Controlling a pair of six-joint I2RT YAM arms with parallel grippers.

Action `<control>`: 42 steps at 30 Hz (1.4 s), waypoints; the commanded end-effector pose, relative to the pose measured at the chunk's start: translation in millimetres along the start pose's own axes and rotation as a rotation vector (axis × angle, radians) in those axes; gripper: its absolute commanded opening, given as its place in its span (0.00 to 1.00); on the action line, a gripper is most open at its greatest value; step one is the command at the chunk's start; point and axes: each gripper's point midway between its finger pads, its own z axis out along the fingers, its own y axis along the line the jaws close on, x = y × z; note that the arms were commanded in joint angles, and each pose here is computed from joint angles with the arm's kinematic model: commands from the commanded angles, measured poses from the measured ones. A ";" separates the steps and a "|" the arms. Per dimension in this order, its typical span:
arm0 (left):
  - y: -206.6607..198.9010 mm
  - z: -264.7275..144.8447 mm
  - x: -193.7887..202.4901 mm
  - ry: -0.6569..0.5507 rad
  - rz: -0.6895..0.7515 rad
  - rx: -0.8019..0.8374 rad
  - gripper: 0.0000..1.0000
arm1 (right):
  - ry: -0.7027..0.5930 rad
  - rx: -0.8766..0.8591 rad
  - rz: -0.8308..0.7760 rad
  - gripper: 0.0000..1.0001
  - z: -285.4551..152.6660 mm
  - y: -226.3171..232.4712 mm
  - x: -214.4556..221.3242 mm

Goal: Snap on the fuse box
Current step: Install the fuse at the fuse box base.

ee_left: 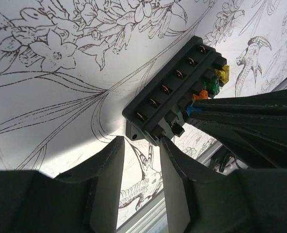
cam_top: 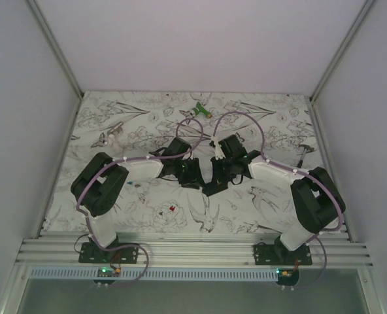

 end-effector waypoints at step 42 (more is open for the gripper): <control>25.5 2.2 0.7 0.027 -0.012 -0.096 0.30 | 0.062 0.338 0.047 0.00 9.6 -1.2 5.2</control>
